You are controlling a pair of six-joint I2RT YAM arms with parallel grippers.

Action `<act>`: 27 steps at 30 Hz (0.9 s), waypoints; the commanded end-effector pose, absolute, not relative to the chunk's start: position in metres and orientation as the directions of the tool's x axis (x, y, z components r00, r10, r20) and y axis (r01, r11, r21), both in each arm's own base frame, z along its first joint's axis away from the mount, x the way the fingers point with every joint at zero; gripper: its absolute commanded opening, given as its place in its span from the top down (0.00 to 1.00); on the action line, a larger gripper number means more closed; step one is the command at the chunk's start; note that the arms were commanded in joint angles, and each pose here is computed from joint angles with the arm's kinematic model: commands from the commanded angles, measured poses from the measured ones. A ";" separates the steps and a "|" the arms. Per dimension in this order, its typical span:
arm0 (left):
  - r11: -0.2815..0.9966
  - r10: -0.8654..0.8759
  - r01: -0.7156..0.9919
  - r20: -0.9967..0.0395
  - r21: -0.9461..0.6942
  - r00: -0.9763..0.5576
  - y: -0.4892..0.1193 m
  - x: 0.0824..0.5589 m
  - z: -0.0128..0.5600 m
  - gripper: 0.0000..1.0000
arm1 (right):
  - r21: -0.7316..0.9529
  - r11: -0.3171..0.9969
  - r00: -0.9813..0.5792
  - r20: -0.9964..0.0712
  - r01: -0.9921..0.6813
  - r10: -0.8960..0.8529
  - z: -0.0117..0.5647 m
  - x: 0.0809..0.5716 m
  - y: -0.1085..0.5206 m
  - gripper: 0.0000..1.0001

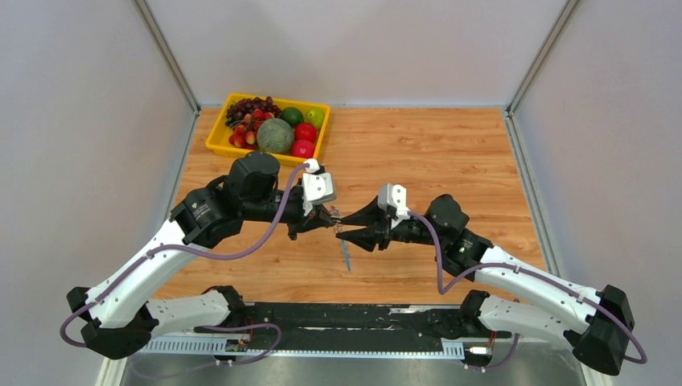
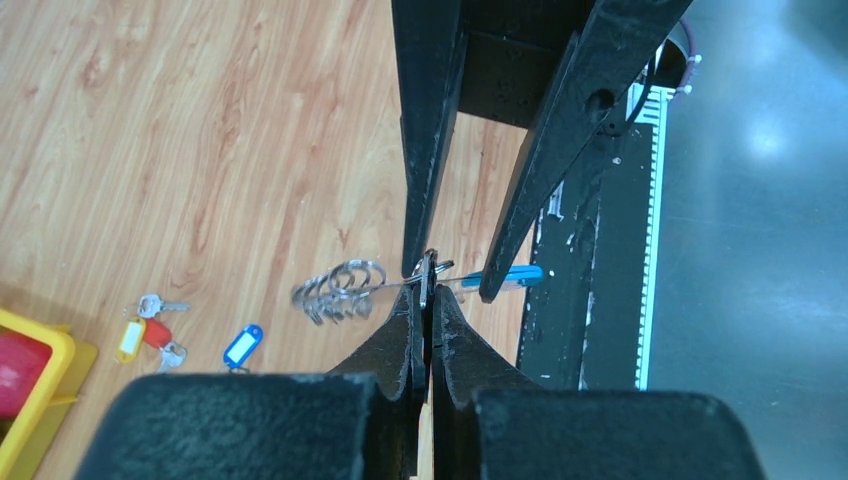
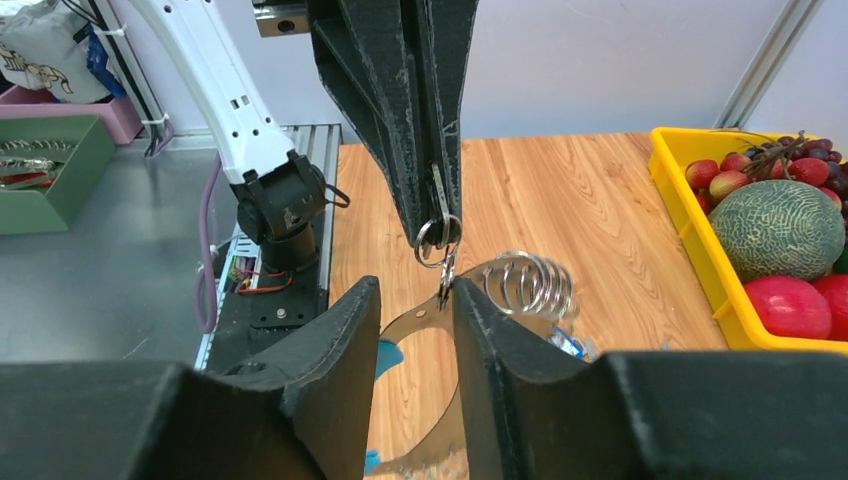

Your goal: Remove the keys from the keyring

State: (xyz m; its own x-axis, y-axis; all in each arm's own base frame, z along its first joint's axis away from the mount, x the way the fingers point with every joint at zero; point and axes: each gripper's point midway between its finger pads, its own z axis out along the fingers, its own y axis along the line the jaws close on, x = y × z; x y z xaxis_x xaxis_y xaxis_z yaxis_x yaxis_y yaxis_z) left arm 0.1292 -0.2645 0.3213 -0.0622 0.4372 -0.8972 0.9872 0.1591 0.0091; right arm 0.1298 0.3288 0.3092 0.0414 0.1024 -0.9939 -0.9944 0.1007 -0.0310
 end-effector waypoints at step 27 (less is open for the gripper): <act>0.218 0.377 0.974 -0.926 0.062 -0.025 -0.259 0.135 0.349 1.00 | -0.046 0.098 0.065 -0.978 -0.994 0.199 0.340 0.126 0.331 1.00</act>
State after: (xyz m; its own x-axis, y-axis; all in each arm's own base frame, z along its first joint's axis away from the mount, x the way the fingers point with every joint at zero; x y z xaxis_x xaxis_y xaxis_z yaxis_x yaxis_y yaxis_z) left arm 0.1270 -0.2607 0.3269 -0.0581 0.4268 -0.9025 0.9860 0.1662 0.0152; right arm 0.1288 0.3342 0.3176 0.0298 0.1391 -0.9898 -0.9955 0.0928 -0.0169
